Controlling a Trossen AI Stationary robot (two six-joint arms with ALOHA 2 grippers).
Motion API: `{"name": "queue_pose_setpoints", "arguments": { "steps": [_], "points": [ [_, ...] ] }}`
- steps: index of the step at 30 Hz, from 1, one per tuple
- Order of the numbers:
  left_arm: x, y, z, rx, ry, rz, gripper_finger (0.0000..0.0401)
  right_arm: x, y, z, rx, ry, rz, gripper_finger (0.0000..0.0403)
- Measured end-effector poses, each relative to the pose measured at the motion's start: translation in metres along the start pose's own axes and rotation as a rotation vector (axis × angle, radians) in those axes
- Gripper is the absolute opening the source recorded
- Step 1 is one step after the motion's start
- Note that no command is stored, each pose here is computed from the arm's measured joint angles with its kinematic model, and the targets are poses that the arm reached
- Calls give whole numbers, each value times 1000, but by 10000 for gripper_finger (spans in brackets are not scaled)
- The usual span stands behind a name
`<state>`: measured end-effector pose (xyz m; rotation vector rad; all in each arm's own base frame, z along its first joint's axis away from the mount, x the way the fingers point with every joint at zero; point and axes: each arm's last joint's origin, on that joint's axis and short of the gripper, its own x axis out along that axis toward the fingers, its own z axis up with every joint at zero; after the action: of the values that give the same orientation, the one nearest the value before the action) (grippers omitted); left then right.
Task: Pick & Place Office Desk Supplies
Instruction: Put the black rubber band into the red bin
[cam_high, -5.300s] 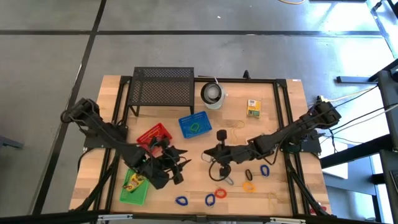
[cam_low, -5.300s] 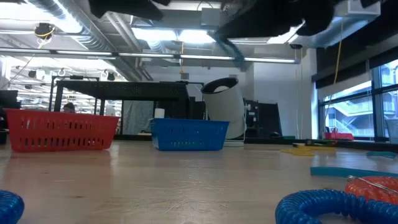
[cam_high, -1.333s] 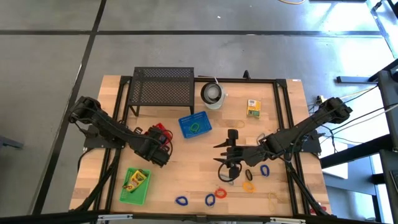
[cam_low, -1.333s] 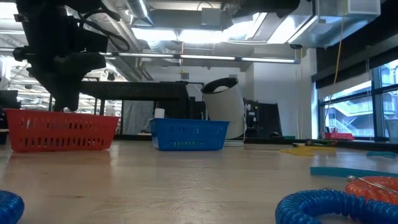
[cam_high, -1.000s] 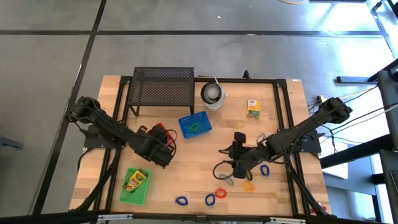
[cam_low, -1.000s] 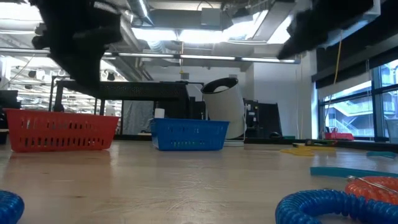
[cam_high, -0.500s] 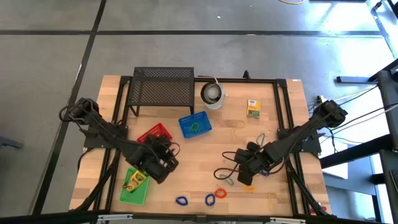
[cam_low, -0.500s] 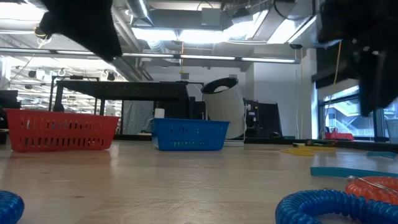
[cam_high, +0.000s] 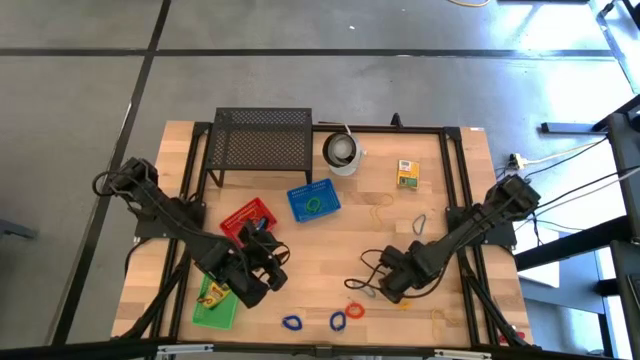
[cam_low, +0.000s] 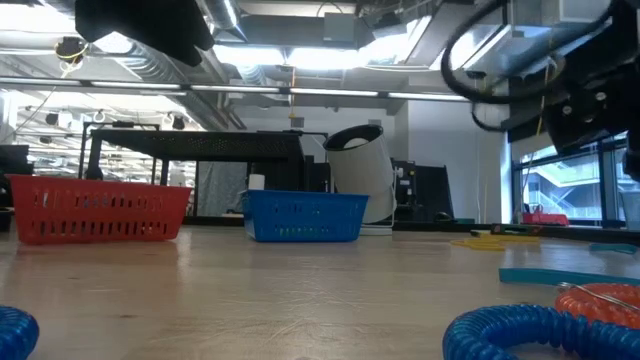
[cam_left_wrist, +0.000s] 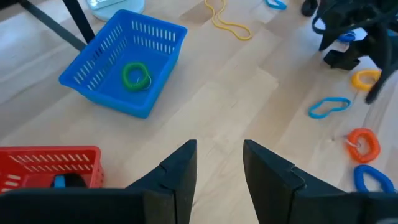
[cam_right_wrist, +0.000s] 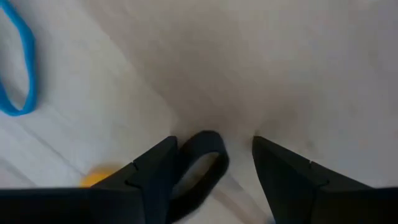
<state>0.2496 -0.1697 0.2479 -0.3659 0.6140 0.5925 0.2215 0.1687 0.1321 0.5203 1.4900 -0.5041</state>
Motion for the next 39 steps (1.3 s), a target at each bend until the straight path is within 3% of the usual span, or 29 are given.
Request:
{"name": "queue_pose_setpoints", "arguments": {
  "steps": [8,12,19,24,29,33,39],
  "points": [
    [1,0,1,21,-5,4,125,4,1,-2,-45,24,-19,194],
    [1,0,1,21,-6,4,125,2,0,-3,-76,24,-12,144],
    [1,0,1,21,-6,4,125,1,0,-3,-167,32,-1,19],
    [1,1,2,24,-43,18,125,-10,-7,-3,-247,-26,0,22],
    [0,-1,5,86,-136,33,125,-38,-8,9,-283,-251,91,11],
    [2,-6,11,119,-202,24,125,-65,0,26,-341,-528,218,9],
    [10,-18,16,201,-207,-33,126,-104,20,49,-525,-928,407,24]
  ]
}}
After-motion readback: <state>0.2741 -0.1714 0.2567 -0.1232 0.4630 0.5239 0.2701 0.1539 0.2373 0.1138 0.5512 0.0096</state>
